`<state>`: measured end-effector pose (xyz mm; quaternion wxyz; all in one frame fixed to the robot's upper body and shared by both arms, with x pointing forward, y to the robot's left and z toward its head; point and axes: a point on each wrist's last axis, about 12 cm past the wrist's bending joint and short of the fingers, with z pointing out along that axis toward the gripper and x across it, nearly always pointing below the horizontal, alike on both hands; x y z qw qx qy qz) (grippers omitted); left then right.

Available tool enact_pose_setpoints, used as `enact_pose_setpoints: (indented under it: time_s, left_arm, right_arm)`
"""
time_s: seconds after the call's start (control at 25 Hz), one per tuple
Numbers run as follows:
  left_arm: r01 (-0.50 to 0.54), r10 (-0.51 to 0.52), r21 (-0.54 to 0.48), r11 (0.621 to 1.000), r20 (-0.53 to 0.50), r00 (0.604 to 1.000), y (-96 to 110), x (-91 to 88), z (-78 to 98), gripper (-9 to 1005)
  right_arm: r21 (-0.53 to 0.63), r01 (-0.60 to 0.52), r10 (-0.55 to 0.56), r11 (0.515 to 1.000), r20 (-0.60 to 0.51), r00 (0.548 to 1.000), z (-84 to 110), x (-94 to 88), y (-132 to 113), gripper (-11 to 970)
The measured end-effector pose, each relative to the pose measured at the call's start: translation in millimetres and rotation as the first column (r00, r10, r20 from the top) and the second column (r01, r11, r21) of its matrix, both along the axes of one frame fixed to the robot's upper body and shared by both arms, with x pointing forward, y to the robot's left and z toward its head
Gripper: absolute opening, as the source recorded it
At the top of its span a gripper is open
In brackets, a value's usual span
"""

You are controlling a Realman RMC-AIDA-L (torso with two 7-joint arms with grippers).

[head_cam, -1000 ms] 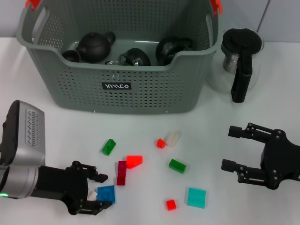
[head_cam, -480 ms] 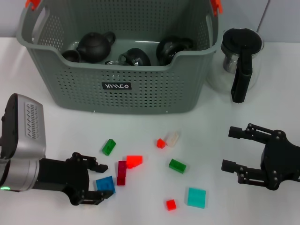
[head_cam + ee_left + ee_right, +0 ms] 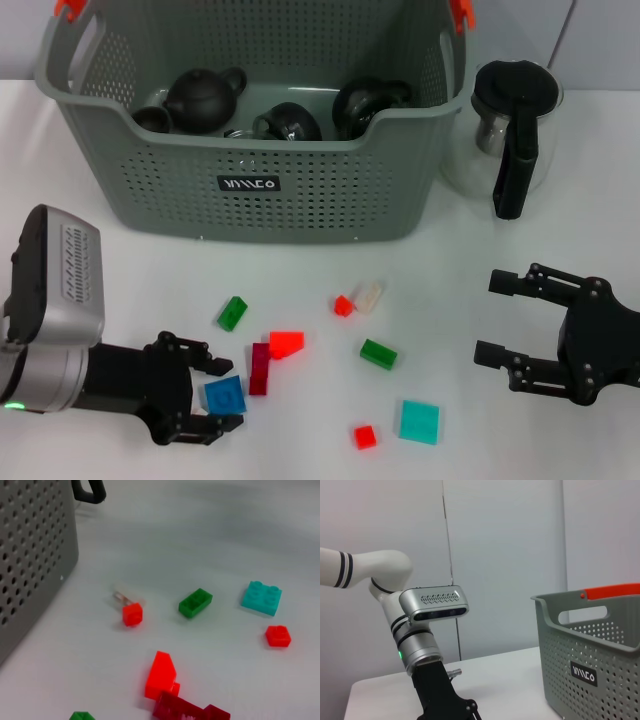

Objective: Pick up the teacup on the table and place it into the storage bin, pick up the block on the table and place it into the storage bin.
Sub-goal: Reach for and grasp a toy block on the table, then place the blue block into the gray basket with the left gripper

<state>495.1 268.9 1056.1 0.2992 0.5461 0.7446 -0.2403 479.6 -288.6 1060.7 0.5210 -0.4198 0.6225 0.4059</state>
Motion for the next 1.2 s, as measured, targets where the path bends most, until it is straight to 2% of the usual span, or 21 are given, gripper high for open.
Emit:
enact_pose_setpoints:
  time_s: [0.36,0.56,0.72,0.88,0.92,0.96,1.04,1.2]
  left_arm:
    - [-0.018,0.019,0.016,1.000,-0.024,1.000,2,2.6,1.8,623]
    - [-0.016,0.017,0.040,0.999,-0.032,0.999,2,4.1,1.2,404]
    - [-0.016,0.017,0.035,0.999,-0.030,0.999,3,3.9,4.2,405]
    - [-0.012,0.012,0.001,1.000,-0.021,1.000,8,3.4,16.5,405]
    - [-0.016,0.016,-0.024,1.000,-0.014,1.000,12,3.0,23.9,405]
    - [-0.014,0.014,-0.102,0.995,0.004,1.000,22,1.4,43.8,405]
    - [-0.007,0.013,-0.186,0.982,0.033,0.999,31,-0.1,62.8,404]
    - [-0.026,0.075,-0.367,0.930,0.120,0.990,48,9.1,108.0,404]
  right_arm:
    - [-0.001,0.000,0.000,1.000,0.001,1.000,0.3,0.6,0,824]
    - [-0.001,-0.002,0.002,1.000,0.003,1.000,0.7,1.3,1,823]
    - [0.001,-0.002,0.002,1.000,0.002,1.000,0.3,0.5,1,823]
    - [0.003,-0.004,0.004,1.000,0.003,1.000,0.8,0.3,0,823]
    - [0.003,-0.005,0.005,1.000,0.004,1.000,1.1,0.5,0,823]
    - [0.003,-0.005,0.005,1.000,0.004,1.000,1.3,0.6,0,823]
    - [0.004,-0.007,0.007,1.000,0.005,1.000,1.6,0.7,0,822]
    - [0.006,-0.009,0.009,1.000,0.009,1.000,1.6,0.9,1,822]
